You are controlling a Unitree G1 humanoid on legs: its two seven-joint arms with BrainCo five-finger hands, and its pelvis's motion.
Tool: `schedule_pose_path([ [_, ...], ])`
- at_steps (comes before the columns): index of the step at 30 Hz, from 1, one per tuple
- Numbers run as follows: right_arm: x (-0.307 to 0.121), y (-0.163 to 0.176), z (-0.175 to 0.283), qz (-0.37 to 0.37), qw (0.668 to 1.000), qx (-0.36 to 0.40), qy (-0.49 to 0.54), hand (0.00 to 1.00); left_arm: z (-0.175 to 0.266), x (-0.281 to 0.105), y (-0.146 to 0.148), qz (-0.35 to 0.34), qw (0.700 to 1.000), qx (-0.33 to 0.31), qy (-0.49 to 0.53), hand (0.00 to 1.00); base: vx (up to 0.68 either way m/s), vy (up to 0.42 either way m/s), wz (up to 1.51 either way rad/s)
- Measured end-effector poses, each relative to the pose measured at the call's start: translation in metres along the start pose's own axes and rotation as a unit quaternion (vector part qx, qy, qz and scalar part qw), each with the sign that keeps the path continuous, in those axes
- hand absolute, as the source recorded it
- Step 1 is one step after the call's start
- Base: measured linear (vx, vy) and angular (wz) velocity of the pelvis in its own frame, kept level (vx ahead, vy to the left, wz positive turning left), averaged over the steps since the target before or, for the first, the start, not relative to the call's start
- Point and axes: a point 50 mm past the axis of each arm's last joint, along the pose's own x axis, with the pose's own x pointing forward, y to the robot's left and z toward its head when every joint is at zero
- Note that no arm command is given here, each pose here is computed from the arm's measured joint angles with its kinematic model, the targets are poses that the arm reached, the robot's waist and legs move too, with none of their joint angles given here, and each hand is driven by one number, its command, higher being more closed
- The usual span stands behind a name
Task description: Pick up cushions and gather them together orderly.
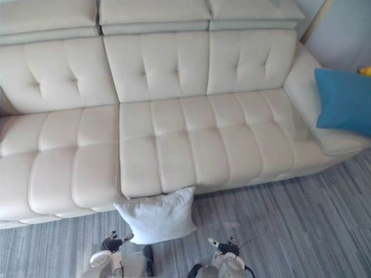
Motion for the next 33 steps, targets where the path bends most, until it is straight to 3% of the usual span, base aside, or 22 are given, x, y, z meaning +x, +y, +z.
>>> schedule_pose_path([
  [19,-0.001,-0.004,-0.005,-0.004,1.000,0.000,0.006,0.00,-0.001,-0.001,-0.001,0.000,1.000,-0.001,0.000,0.00,-0.02,-0.072,0.44],
  [25,0.003,-0.001,0.013,0.000,1.000,-0.001,-0.019,0.00,0.030,0.004,-0.023,-0.030,0.998,0.000,-0.046,0.00,-0.19,0.074,0.41],
  [33,0.012,0.014,0.082,0.007,0.994,0.006,-0.107,0.00,0.102,0.008,-0.020,-0.015,0.988,-0.035,-0.152,0.00,-0.20,0.034,-0.12],
])
